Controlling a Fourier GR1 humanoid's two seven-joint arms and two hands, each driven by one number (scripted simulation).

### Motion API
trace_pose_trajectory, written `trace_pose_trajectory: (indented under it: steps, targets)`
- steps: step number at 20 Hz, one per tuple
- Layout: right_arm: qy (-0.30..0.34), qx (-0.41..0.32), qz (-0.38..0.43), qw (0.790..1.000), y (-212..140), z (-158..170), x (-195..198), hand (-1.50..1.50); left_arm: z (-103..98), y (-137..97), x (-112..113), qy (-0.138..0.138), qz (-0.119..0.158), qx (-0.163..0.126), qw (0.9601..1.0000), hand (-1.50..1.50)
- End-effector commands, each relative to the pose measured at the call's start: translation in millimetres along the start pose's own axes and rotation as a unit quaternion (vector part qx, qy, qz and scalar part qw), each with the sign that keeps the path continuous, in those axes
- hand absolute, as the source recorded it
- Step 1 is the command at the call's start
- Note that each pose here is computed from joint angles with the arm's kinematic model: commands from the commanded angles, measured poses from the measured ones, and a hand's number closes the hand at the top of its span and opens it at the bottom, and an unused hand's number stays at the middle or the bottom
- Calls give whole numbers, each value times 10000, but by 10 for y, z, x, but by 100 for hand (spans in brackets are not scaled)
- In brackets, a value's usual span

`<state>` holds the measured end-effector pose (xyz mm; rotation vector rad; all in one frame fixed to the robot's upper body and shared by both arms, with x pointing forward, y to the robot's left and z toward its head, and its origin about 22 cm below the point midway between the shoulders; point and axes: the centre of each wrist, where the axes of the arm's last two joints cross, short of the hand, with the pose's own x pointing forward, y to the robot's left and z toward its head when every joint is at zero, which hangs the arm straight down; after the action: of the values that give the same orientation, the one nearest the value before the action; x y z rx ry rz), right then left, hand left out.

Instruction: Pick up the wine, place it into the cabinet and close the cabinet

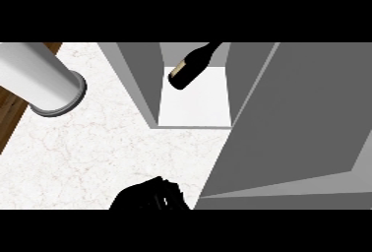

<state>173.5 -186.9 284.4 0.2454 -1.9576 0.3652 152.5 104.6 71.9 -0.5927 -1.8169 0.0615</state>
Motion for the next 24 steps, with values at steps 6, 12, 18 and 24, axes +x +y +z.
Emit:
trace_pose_trajectory:
  steps: [6, 12, 18, 24]
  targets:
    - [131, 1654, -628, 9841, 305, 77, -1, 150, 269, 473, 418, -51, 34, -234, 9997, 150]
    - [241, 2076, -709, 9753, 621, 37, 40, 150, 442, 954, 737, -237, 43, -138, 9996, 150]
    - [286, 2477, -391, 9676, 1176, -127, -12, 150, 556, 1471, 964, -334, -268, 69, 9991, 150]
    - [247, 2213, -66, 9749, 1571, -715, -35, 150, 524, 1619, 1278, -265, -171, -187, 9993, 150]
